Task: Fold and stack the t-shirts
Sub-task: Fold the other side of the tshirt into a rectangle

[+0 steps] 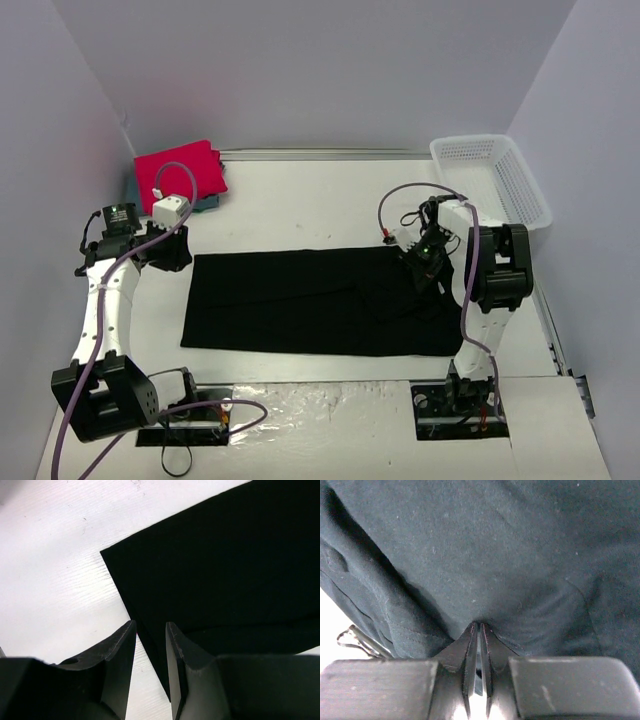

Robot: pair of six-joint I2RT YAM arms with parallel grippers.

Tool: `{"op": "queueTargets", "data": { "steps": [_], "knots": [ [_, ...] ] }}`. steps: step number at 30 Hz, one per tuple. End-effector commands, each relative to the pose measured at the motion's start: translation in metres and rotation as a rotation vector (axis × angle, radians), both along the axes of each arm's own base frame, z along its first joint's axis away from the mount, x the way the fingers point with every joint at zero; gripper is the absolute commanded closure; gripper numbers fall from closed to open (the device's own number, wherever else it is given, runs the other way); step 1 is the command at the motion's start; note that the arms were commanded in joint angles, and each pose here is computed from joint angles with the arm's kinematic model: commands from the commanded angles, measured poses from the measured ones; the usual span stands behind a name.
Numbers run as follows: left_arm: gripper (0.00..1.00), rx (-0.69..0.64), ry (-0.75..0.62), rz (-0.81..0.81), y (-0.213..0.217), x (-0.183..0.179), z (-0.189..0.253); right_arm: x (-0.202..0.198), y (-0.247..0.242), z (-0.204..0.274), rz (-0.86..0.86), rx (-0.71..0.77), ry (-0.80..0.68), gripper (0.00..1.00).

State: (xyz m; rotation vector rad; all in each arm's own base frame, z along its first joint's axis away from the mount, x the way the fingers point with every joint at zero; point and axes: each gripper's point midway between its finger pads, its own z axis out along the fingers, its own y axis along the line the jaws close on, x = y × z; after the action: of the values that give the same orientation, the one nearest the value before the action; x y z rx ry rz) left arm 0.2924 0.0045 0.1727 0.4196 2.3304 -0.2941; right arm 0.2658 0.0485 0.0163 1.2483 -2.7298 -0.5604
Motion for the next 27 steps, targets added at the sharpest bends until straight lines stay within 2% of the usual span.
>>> {"op": "queueTargets", "data": {
  "steps": [1, 15, 20, 27],
  "knots": [
    [0.71, -0.001, -0.032, -0.022, -0.002, 0.0, 0.007, -0.011, -0.001, 0.004, -0.004, -0.011, 0.05, 0.97],
    [0.71, -0.014, -0.039, -0.033, -0.005, -0.002, 0.009, -0.079, 0.013, 0.058, 0.137, 0.047, 0.101, 0.98],
    [0.7, -0.018, -0.036, -0.037, -0.006, -0.003, 0.009, -0.109, 0.018, 0.06, 0.184, 0.06, 0.168, 0.97],
    [0.7, -0.022, -0.027, -0.04, -0.007, -0.004, 0.007, -0.111, 0.016, 0.057, 0.185, 0.047, 0.154, 0.95]
  ]
}}
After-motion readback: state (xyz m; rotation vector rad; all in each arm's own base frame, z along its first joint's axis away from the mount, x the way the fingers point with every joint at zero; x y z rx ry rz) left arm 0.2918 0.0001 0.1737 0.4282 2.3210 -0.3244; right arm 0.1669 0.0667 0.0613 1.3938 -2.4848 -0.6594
